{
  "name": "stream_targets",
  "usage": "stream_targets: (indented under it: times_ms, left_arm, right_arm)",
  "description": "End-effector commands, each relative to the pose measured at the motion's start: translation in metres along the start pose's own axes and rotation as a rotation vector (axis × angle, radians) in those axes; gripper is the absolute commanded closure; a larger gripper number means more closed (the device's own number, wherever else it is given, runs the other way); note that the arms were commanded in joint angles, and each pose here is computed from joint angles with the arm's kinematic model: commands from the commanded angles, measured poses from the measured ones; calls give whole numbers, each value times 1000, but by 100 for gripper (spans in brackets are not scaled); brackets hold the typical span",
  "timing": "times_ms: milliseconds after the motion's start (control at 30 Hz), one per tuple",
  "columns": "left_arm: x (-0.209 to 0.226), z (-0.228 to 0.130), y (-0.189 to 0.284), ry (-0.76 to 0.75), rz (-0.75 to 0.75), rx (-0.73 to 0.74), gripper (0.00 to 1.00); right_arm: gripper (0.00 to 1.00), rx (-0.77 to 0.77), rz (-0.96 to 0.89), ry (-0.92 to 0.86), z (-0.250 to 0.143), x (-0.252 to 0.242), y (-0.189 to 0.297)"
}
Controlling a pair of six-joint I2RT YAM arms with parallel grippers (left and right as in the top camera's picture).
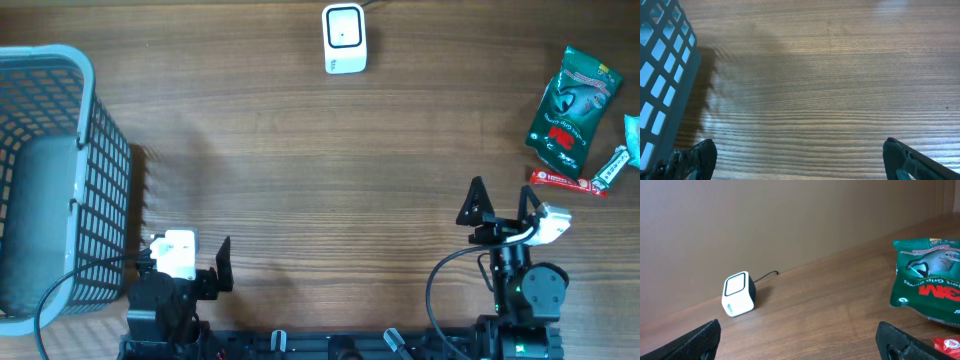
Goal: Scan the item barcode
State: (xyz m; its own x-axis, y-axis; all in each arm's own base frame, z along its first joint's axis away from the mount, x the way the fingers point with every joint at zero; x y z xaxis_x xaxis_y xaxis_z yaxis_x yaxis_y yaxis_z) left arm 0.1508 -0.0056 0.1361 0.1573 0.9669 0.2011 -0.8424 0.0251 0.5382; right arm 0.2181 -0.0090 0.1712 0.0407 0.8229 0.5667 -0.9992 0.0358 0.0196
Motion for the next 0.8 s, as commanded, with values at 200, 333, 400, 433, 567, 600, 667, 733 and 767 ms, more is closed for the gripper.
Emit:
stream_targets:
  times_ms: [200, 333, 400, 433, 567, 600, 667, 733, 767]
  left_arm:
    - [-2, 1, 0, 11, -13, -10, 0]
    - [-2, 1, 0, 11, -13, -10, 0]
    - [-2, 1, 0, 11, -13, -10, 0]
    - [-2, 1, 0, 11, -13, -11, 0]
    - [-2, 1, 0, 11, -13, -11, 0]
    - [-2, 1, 0, 11, -13, -10, 0]
    - [-2, 1, 0, 11, -13, -10, 0]
    - [-2, 1, 0, 11, -13, -11, 0]
    - [-2, 1, 0, 11, -13, -10, 0]
  right_arm:
    - [0, 10, 3, 16, -2, 0, 0]
    - [0, 9, 2, 19, -2, 0, 0]
    - [0, -1, -8, 39, 0, -1, 0]
    - [0, 3, -2, 72, -1, 0, 0]
    - [0, 0, 53, 227, 0, 8, 2]
    - [0, 3, 50, 225, -1, 8, 2]
    - [0, 3, 50, 218, -1, 8, 2]
    - [0, 3, 50, 217, -1, 8, 2]
    - [0, 1, 45, 197, 0, 7, 2]
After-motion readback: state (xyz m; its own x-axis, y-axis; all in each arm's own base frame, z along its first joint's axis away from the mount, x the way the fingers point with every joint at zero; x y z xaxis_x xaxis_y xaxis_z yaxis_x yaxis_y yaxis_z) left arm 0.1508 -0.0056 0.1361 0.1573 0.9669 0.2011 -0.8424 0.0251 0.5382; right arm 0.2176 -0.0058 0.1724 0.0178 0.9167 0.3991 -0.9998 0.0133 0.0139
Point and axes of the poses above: each gripper's point midway between its finger pads, its own y axis back along the fingers, its own x axis along the line the jaws close on, z = x × y, the point moved 3 cm from there along y, back along the fingers, and after that the axes turned 14 degrees about -y, right-handed, at the moved point
